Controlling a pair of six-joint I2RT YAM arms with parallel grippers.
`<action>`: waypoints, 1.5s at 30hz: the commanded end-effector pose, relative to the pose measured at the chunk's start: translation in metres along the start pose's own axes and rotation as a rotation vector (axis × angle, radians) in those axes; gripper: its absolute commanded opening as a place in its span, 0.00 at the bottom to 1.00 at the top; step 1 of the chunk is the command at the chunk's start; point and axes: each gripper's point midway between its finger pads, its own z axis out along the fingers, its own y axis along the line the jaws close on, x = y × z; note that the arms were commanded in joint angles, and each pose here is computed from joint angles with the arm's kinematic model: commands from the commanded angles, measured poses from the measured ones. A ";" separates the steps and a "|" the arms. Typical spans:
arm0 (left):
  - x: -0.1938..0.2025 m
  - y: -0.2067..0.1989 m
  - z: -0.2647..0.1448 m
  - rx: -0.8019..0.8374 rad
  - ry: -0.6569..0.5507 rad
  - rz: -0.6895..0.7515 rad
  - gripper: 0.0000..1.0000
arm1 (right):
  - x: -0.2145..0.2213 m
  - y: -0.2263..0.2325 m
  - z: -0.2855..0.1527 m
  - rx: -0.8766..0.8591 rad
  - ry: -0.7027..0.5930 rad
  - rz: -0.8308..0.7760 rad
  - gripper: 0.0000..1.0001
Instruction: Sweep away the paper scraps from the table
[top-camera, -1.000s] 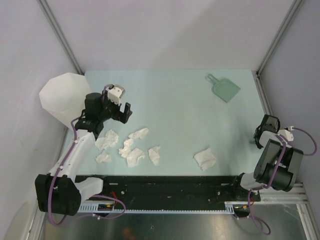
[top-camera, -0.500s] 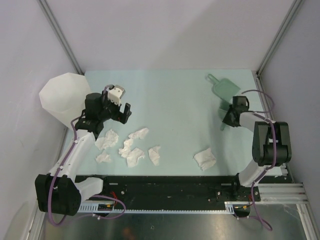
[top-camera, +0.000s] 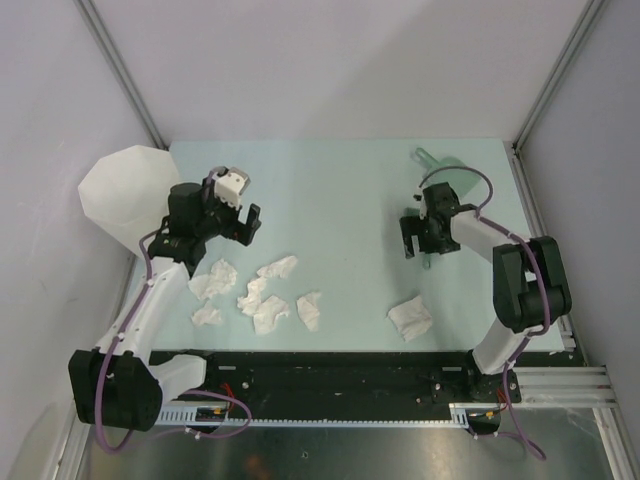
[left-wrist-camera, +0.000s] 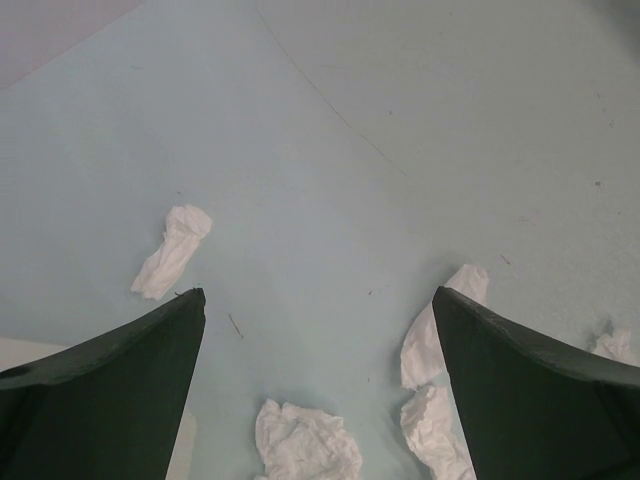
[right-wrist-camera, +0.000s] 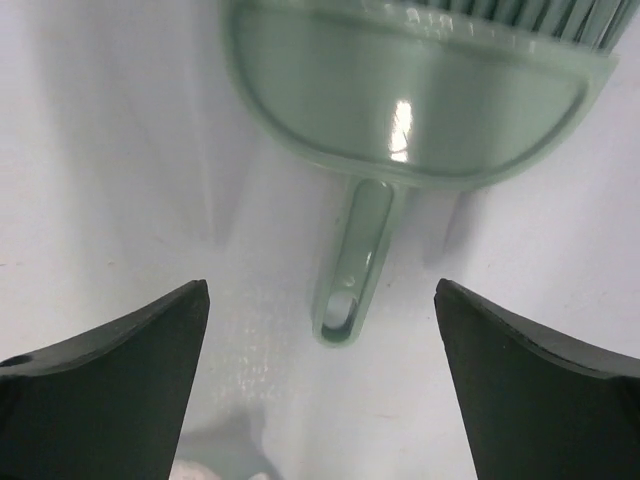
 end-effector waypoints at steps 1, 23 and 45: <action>-0.029 0.007 -0.006 -0.015 -0.049 0.042 1.00 | -0.090 0.012 -0.066 -0.067 -0.285 -0.160 1.00; -0.055 0.008 0.009 0.047 -0.007 -0.079 0.99 | -0.220 -0.075 0.080 -0.015 -0.223 -0.238 0.83; -0.048 0.011 -0.030 0.011 0.084 -0.017 0.99 | -0.143 0.192 0.004 -0.480 -0.481 -1.429 0.00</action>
